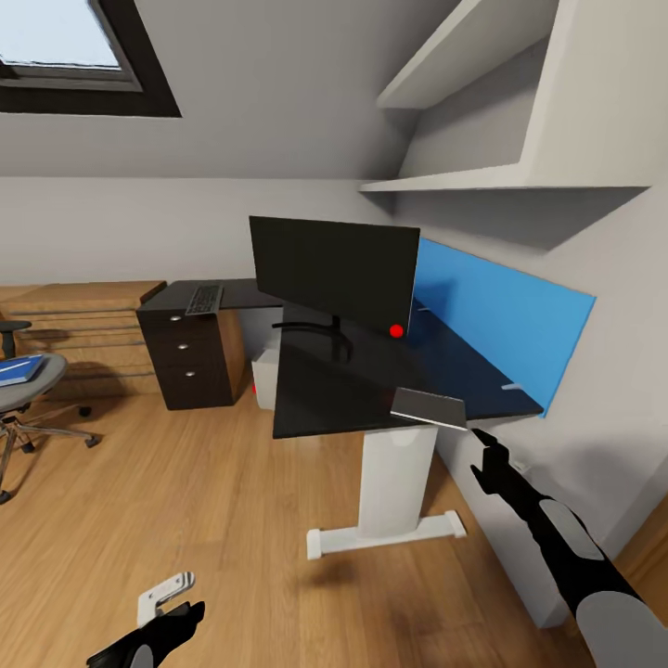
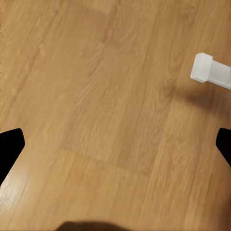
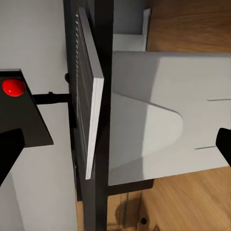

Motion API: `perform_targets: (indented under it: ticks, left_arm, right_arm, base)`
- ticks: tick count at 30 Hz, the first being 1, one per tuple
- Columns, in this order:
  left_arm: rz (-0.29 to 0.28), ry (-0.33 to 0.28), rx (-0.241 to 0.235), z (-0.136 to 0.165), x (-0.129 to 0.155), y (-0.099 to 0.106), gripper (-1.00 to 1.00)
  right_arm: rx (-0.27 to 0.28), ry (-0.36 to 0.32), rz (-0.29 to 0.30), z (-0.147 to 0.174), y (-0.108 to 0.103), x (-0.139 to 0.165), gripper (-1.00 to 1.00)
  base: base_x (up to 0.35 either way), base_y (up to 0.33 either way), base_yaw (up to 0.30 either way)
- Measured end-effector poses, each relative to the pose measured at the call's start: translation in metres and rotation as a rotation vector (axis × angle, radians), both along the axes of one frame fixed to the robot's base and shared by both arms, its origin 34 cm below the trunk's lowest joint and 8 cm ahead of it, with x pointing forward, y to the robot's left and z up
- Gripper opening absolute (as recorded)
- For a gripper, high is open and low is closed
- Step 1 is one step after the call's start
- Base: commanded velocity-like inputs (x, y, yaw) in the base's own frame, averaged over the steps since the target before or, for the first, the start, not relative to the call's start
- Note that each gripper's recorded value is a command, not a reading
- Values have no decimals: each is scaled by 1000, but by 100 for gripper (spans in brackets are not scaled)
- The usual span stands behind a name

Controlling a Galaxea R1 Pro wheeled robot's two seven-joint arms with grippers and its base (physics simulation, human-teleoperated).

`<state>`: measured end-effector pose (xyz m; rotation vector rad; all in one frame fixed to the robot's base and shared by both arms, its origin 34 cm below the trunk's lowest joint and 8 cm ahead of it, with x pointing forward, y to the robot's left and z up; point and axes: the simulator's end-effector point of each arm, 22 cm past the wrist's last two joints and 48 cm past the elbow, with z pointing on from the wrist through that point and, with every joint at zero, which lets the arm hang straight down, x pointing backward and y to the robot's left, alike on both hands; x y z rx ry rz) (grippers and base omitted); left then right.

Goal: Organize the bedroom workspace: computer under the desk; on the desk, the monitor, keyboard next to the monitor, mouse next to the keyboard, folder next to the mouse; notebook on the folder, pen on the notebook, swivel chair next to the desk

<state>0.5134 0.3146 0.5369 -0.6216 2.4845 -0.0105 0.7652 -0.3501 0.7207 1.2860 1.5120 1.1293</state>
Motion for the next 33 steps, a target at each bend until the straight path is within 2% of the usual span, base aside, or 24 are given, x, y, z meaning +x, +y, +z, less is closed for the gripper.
perform_targets:
  ticks: [8, 14, 33]
  left_arm:
    - [-1, 6, -2, -2, -2, -1, 100]
    - [-2, 28, -5, -10, -8, -2, 100]
    - [-2, 31, -5, -11, -8, -2, 100]
  right_arm:
    - [1, 2, 1, -1, 2, -1, 100]
    - [1, 4, 2, -2, 2, -1, 100]
    - [0, 4, 1, -2, 1, -1, 100]
  base:
    - [150, 0, 0]
    - [28, 0, 0]
    - [65, 0, 0]
